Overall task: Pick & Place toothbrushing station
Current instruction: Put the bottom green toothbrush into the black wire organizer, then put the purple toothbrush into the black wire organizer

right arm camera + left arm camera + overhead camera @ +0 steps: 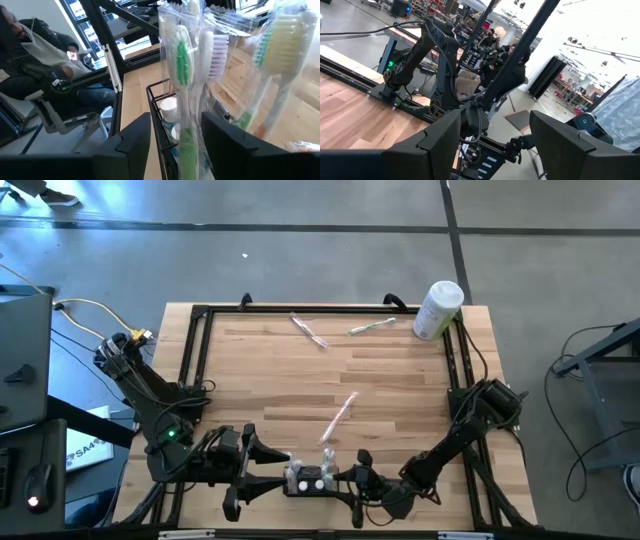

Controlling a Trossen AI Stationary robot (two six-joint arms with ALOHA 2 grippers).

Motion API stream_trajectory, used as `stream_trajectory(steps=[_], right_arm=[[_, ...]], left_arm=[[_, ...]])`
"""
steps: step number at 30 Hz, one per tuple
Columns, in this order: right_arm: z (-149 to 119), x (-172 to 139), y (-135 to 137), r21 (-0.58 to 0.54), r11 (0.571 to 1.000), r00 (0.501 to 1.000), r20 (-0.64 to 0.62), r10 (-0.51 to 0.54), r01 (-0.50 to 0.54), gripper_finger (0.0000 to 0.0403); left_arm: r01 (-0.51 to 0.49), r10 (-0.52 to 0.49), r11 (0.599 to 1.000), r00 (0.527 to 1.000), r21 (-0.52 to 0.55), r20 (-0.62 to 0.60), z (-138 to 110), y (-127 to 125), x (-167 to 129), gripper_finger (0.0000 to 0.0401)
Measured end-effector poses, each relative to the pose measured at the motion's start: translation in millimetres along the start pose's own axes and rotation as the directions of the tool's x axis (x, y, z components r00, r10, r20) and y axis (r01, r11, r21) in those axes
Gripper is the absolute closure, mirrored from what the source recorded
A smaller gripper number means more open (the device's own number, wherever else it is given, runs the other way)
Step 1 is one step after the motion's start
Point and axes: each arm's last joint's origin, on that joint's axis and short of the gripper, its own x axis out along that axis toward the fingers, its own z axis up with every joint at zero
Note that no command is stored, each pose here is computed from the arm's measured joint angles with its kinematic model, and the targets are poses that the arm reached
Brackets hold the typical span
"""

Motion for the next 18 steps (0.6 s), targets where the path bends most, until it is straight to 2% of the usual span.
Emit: stream_trajectory(steps=[8, 14, 18], right_arm=[[7.8, -7.9, 3.2, -0.009, 1.000, 1.000, 0.002, -0.008, 0.008, 0.0204], [28.5, -22.4, 6.9, -0.021, 1.000, 1.000, -0.003, -0.008, 0.008, 0.0198], [48.8, -40.1, 13.6, -0.049, 0.998, 1.000, 0.009, 0.029, -0.029, 0.0204]], left_arm=[[0.000, 0.000, 1.000, 1.000, 0.007, -0.002, -0.3, 0.1, 0.0, 0.0166], [0.005, -0.005, 1.000, 1.000, 0.007, -0.005, -0.4, -0.1, -0.1, 0.0166], [0.006, -0.006, 1.000, 1.000, 0.002, -0.004, -1.7, -0.4, 0.7, 0.0166]])
